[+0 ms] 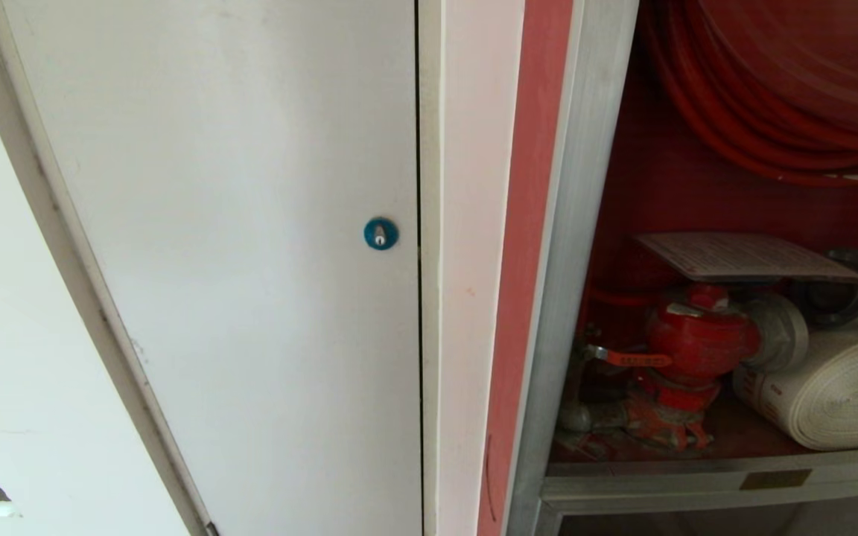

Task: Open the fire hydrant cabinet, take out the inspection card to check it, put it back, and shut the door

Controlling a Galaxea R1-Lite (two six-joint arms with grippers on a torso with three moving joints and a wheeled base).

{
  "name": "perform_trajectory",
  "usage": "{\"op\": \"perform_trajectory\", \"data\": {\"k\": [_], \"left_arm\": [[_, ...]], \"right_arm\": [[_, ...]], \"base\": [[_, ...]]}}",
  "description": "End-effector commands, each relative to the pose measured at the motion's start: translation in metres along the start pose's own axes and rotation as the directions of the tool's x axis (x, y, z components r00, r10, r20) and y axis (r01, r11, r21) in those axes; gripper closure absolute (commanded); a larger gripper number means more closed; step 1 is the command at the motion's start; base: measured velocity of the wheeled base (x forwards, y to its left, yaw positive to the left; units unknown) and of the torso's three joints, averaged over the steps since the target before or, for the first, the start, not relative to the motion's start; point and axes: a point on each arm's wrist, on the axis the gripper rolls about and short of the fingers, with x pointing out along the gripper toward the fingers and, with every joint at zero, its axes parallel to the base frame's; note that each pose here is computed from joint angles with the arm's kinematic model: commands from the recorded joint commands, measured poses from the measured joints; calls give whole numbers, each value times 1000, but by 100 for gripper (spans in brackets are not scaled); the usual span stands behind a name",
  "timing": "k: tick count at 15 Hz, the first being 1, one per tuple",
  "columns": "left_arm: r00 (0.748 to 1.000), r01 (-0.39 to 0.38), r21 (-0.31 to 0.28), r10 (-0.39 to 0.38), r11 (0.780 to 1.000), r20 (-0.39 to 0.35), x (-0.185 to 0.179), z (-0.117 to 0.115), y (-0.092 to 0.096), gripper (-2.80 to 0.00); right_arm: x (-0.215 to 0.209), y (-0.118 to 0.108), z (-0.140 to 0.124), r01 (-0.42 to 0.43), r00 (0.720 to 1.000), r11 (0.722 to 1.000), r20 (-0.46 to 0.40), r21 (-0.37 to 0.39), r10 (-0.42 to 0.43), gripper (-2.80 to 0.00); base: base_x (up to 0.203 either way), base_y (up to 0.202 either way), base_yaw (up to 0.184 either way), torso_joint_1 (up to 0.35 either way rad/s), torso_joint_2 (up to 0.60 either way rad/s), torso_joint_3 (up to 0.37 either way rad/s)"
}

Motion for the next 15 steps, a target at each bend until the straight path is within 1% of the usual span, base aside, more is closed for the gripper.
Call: {"op": "perform_trajectory", "data": {"k": [1, 3, 5, 7, 9, 10, 11, 12, 13, 14, 15], "left_arm": [[1000, 0, 0, 0, 1000, -1, 0, 0, 0, 0], [1000, 0, 0, 0, 1000, -1, 0, 0, 0, 0], [1000, 0, 0, 0, 1000, -1, 0, 0, 0, 0], [1000, 0, 0, 0, 1000, -1, 0, 0, 0, 0], [1000, 0, 0, 0, 1000, -1, 0, 0, 0, 0], [1000, 0, 0, 0, 1000, -1, 0, 0, 0, 0], [1000, 0, 0, 0, 1000, -1, 0, 0, 0, 0], [1000, 0, 0, 0, 1000, -1, 0, 0, 0, 0], [1000, 0, 0, 0, 1000, -1, 0, 0, 0, 0], [1000, 0, 0, 0, 1000, -1, 0, 0, 0, 0], [1000, 0, 0, 0, 1000, -1, 0, 0, 0, 0]], "right_arm": [[21, -1, 3, -43, 997, 985, -64, -167, 33, 0], [30, -3, 9, -74, 996, 950, -70, -302, 55, 0], [30, -4, 10, -110, 993, 895, -87, -433, 81, 0], [29, -6, 14, -151, 988, 798, -64, -583, 140, 0], [32, -8, 20, -147, 986, 690, -46, -708, 162, 0], [32, -7, 23, -145, 980, 649, -18, -747, 199, 0], [32, -4, 26, -151, 966, 621, 20, -769, 259, 0], [31, 0, 28, -159, 945, 597, 54, -786, 323, 0], [31, 2, 27, -159, 939, 569, 55, -807, 340, 0], [30, 2, 26, -159, 936, 518, 39, -840, 351, 0], [28, 4, 22, -188, 927, 477, 5, -858, 375, 0]], "base": [[0, 0, 0, 0, 0, 0], [0, 0, 0, 0, 0, 0], [0, 0, 0, 0, 0, 0], [0, 0, 0, 0, 0, 0], [0, 0, 0, 0, 0, 0], [0, 0, 0, 0, 0, 0], [0, 0, 0, 0, 0, 0], [0, 0, 0, 0, 0, 0], [0, 0, 0, 0, 0, 0], [0, 0, 0, 0, 0, 0], [0, 0, 0, 0, 0, 0]]}}
